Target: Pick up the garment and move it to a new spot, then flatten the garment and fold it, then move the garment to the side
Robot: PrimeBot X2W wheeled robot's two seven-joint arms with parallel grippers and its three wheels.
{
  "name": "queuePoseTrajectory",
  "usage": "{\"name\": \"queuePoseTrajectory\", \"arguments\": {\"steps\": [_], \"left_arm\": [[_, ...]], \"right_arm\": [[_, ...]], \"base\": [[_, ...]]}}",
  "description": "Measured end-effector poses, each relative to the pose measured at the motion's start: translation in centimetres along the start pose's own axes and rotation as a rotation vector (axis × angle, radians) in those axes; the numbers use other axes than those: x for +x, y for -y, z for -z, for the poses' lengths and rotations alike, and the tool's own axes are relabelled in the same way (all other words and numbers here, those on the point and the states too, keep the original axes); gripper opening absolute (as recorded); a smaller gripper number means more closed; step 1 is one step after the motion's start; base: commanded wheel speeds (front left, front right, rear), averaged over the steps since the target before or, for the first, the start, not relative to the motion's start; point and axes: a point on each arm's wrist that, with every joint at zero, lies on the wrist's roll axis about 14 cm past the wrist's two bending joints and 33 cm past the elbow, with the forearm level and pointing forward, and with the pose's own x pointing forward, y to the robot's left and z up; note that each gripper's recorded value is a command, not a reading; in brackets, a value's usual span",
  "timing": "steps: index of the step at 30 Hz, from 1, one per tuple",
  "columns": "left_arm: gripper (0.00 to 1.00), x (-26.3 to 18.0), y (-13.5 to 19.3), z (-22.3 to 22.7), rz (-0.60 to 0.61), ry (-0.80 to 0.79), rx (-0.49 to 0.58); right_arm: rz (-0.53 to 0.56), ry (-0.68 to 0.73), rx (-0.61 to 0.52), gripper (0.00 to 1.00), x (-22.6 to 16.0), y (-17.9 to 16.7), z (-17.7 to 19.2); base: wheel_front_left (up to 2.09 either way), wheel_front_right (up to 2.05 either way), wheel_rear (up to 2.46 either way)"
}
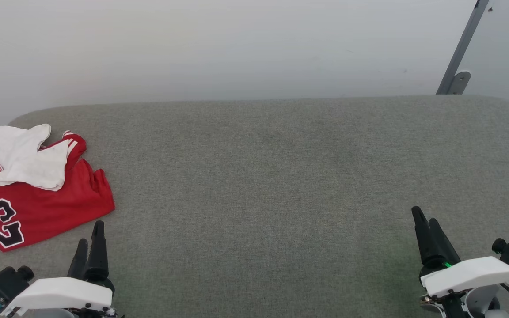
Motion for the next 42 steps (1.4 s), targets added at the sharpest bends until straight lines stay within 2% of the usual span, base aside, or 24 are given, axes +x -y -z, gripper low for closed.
{"name": "queuePoseTrajectory", "arguments": {"steps": [16, 42], "left_arm": [[1.00, -0.5, 0.2, -0.9, 0.038, 0.057, 0.200], [1.00, -1.1, 1.4, -1.5, 0.112, 0.120, 0.440]], "right_arm": [[-0.020, 0.028, -0.192, 1.00, -0.1, -0.4, -0.6], [-0.056, 0.044, -0.432, 1.00, -0.5, -1.1, -0.7]], "base": [[0.00, 0.00, 0.00], [0.00, 0.00, 0.00]]}}
